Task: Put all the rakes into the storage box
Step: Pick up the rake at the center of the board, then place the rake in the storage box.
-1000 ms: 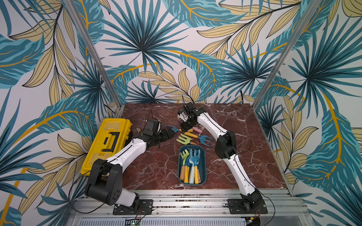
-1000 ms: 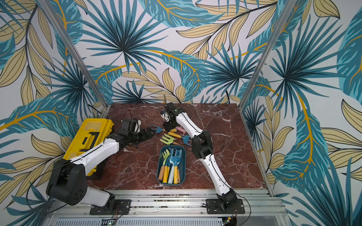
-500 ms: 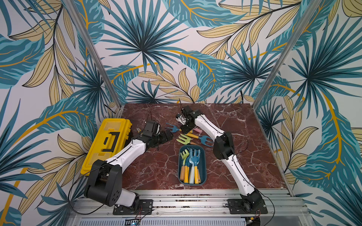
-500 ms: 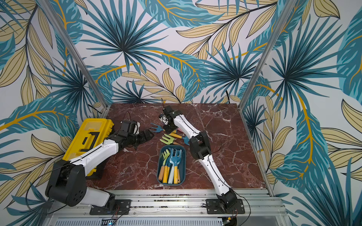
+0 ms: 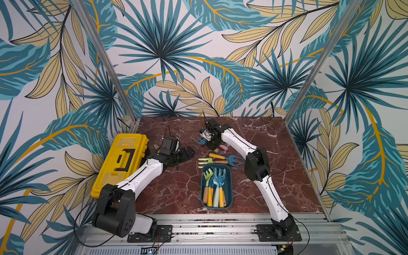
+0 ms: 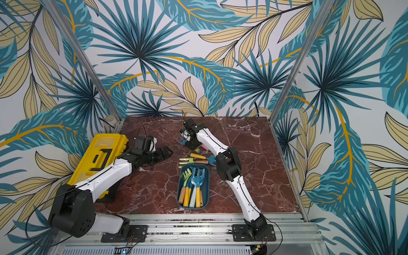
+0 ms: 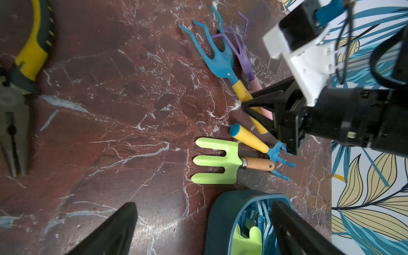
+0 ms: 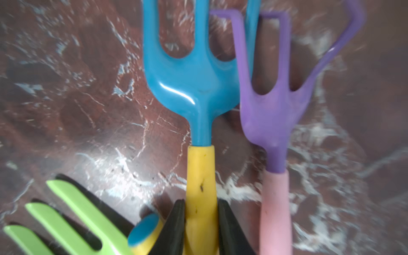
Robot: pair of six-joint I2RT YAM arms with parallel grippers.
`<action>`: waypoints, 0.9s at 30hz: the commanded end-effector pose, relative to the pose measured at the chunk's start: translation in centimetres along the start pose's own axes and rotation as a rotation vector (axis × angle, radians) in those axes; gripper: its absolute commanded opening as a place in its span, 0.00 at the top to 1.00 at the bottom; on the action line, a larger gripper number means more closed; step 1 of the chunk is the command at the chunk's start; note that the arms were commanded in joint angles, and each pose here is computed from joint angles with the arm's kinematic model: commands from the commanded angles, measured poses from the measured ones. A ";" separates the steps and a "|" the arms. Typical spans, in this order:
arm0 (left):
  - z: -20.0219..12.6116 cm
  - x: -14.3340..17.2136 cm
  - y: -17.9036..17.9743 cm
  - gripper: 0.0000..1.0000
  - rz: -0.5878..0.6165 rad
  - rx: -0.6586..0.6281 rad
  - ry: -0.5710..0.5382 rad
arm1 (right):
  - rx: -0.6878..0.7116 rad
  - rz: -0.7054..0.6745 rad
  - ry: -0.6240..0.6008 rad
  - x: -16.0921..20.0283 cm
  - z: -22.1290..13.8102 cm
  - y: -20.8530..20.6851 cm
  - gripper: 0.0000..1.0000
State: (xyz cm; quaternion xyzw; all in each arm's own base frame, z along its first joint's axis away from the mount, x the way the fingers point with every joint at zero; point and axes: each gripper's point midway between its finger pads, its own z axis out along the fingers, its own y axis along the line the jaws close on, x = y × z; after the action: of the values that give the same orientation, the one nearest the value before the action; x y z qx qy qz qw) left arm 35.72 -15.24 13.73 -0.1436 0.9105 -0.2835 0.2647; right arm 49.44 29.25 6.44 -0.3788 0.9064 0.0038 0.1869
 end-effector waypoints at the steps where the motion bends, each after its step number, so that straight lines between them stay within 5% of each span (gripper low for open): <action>1: -0.6 0.4 0.8 0.00 -0.002 -0.007 -0.014 | 0.042 0.058 -0.111 -2.3 -4.4 -1.0 0.76; 10: -1.3 1.4 1.2 0.00 -0.018 0.011 -0.026 | 0.021 0.287 -0.171 0.7 -10.9 0.2 0.81; 27: -0.5 2.9 1.7 0.00 -0.018 0.083 -0.031 | -0.219 0.759 -0.201 16.1 -19.6 12.6 0.82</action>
State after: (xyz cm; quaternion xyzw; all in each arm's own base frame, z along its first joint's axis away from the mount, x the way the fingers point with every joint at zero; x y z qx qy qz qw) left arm 32.64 -14.92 11.65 -0.1487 0.8999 -0.3102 0.2680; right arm 25.63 23.66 17.90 -0.1115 0.9529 0.1603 0.2321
